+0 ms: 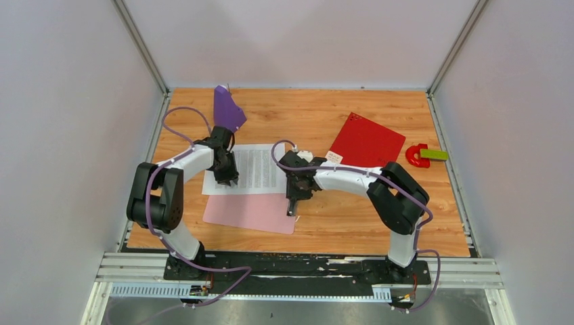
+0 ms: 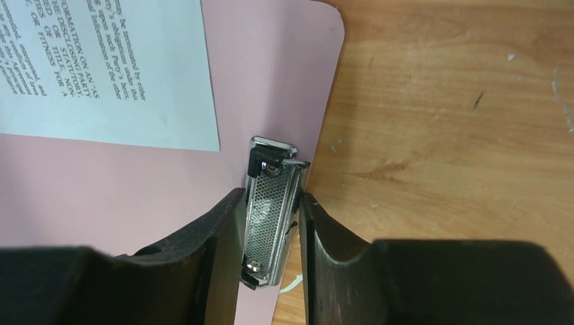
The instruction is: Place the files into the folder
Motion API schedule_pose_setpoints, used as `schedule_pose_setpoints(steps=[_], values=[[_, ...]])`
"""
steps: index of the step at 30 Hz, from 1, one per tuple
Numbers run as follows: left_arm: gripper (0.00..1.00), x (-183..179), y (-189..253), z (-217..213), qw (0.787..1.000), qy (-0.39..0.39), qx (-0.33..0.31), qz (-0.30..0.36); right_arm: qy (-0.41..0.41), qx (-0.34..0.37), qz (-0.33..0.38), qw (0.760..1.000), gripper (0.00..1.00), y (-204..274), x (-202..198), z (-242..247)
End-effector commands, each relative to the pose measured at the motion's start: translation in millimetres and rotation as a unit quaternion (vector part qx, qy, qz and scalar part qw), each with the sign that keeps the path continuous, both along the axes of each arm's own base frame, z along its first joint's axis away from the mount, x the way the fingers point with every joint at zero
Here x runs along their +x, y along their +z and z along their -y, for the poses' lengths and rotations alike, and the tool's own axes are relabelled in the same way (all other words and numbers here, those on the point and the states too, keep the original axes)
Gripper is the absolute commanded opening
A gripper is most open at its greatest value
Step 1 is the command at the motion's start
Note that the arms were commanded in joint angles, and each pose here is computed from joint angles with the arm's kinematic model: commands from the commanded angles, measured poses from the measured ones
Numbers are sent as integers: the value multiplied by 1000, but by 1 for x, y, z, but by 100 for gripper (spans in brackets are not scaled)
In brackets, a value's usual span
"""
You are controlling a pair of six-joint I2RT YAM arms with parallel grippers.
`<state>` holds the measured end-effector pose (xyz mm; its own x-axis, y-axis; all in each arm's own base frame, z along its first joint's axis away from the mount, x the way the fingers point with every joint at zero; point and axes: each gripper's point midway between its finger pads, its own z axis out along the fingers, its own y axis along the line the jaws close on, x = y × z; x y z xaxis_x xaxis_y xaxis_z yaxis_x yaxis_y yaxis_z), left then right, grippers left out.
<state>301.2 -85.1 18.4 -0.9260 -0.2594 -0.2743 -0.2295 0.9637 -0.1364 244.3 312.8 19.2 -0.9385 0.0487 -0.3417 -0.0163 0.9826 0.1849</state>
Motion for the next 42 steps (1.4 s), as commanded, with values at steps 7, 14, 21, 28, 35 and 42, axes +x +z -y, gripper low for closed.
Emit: schedule_pose_setpoints(steps=[7,14,21,28,35,42], values=[[38,-34,0,-22,999,-4,35,-27,27,-36,26,999,16,-28,23,35],[42,-24,20,-19,1000,2,27,4,38,-20,23,999,14,-32,23,35],[61,36,51,-18,998,6,29,63,52,-11,23,998,13,-34,21,32],[64,70,34,2,998,-32,0,49,56,4,22,998,12,-34,18,29],[64,45,13,19,998,-42,-48,23,50,8,15,999,10,-36,19,25],[62,8,-8,31,996,-73,-44,-16,39,-2,12,999,10,-40,19,30]])
